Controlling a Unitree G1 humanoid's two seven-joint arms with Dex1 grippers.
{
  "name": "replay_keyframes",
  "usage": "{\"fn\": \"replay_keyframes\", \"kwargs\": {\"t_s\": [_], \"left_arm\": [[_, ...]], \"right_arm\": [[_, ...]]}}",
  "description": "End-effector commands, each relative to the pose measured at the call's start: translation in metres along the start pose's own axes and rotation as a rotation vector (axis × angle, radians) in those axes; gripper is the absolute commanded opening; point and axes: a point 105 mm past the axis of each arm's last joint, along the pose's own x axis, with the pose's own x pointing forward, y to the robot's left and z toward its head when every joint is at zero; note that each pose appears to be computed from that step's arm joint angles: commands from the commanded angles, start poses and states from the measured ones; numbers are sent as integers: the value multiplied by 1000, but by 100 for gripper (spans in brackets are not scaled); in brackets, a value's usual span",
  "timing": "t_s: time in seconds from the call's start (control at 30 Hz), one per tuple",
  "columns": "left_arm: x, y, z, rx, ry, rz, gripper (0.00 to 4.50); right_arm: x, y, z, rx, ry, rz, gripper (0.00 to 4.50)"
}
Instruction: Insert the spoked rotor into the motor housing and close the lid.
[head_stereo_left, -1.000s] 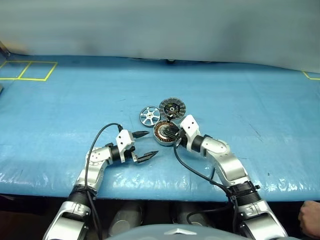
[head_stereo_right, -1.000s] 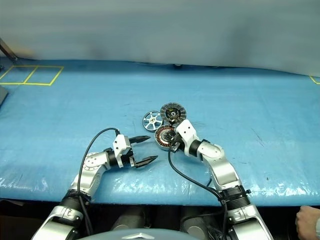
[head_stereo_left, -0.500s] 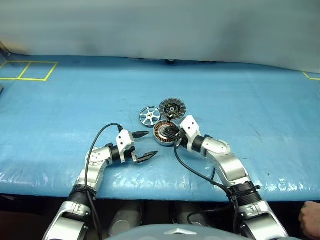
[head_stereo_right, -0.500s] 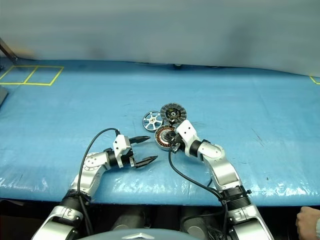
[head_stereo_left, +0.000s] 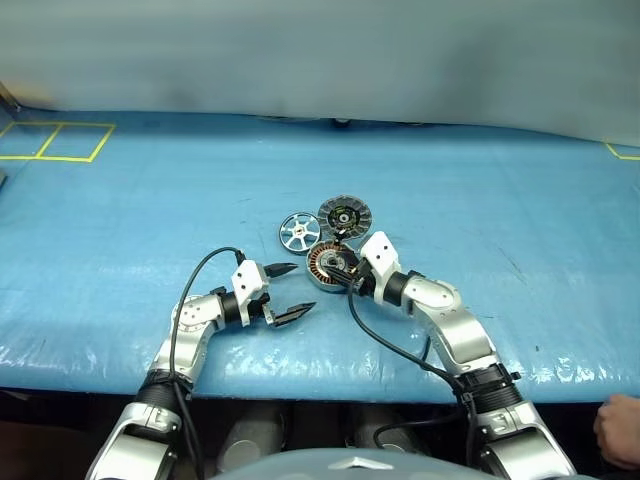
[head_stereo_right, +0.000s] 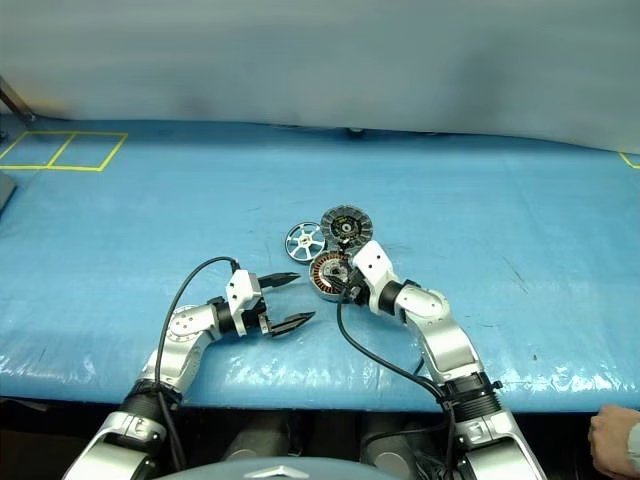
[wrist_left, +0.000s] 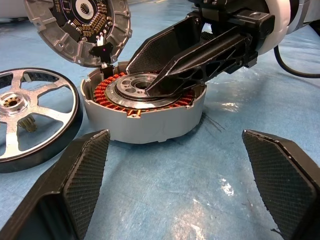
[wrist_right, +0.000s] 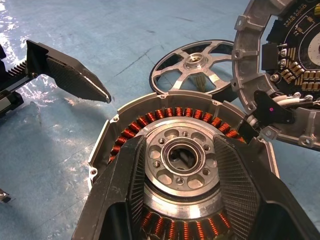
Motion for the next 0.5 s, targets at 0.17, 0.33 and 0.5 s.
{"fn": "replay_keyframes", "kwargs": {"t_s": [0.17,0.33,0.5], "left_arm": [[0,2,5,28,-17,11,450],[0,17,12,33,-39,103,450],[2,37,22,37,-41,183,450]], "right_arm": [[-1,-1,16,14,-82,-12,205],[-7,0,27,6,-129,-25,98],[-22,8,33,7,-158,-29,98]]}}
